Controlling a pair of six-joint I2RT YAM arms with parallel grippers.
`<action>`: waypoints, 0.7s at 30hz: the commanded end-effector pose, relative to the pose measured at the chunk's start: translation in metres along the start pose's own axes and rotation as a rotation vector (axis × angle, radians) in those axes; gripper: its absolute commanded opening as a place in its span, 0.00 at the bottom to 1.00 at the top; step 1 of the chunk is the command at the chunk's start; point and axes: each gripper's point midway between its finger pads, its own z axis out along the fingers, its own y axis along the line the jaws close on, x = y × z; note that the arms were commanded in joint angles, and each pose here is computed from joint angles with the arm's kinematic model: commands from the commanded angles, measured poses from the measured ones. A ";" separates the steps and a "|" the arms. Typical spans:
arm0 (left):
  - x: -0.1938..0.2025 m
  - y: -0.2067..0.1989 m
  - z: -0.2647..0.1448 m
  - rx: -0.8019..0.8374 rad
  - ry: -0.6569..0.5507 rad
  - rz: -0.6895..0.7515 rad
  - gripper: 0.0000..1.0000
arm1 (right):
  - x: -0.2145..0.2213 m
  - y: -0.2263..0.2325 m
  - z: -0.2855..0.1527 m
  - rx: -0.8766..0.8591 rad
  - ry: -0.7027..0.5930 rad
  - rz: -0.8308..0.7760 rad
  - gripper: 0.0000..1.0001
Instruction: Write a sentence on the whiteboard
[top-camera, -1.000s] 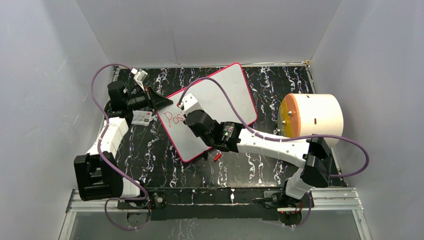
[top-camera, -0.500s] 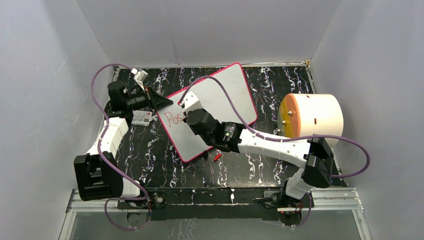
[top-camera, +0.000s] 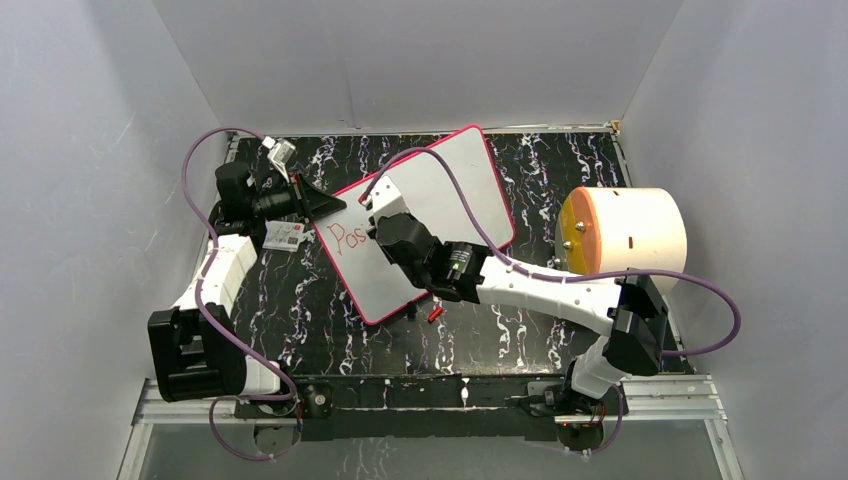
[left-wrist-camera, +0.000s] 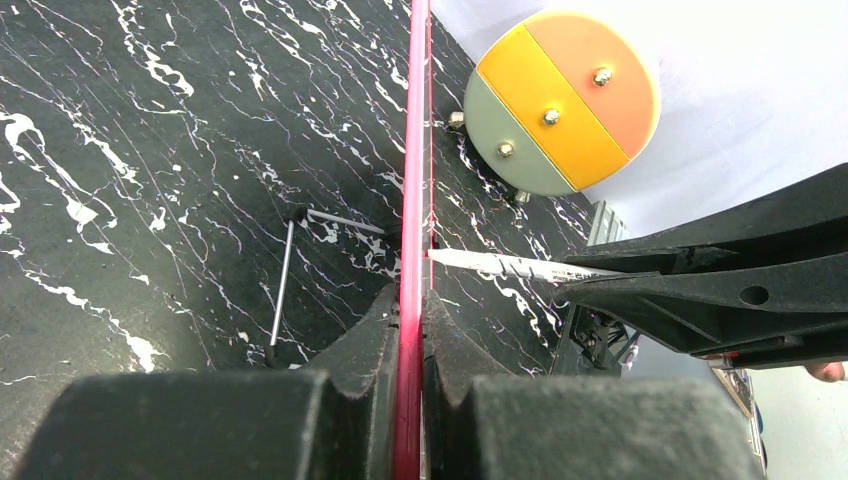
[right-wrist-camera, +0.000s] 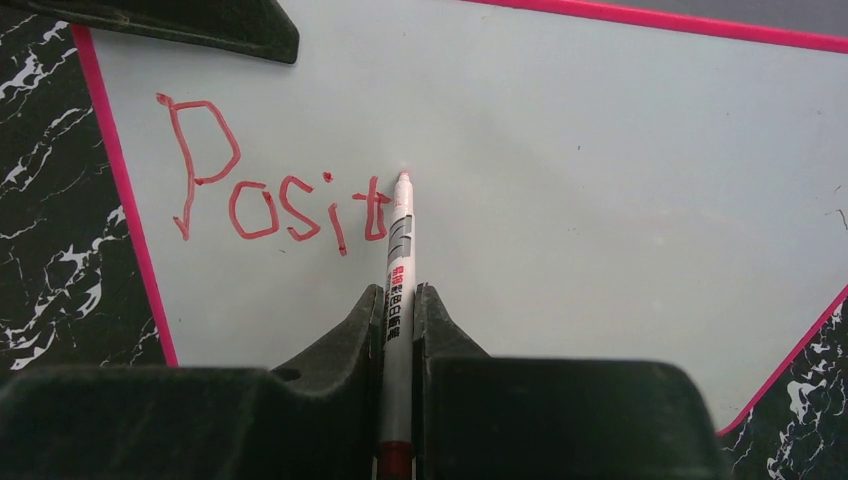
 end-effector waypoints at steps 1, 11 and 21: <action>0.012 0.030 -0.001 -0.117 0.008 -0.001 0.00 | -0.021 -0.011 -0.004 0.027 -0.062 0.050 0.00; 0.012 0.030 -0.001 -0.116 0.008 -0.001 0.00 | -0.012 -0.005 0.002 -0.009 -0.020 0.039 0.00; 0.012 0.030 -0.001 -0.118 0.008 -0.001 0.00 | -0.012 -0.008 -0.004 -0.007 -0.014 0.043 0.00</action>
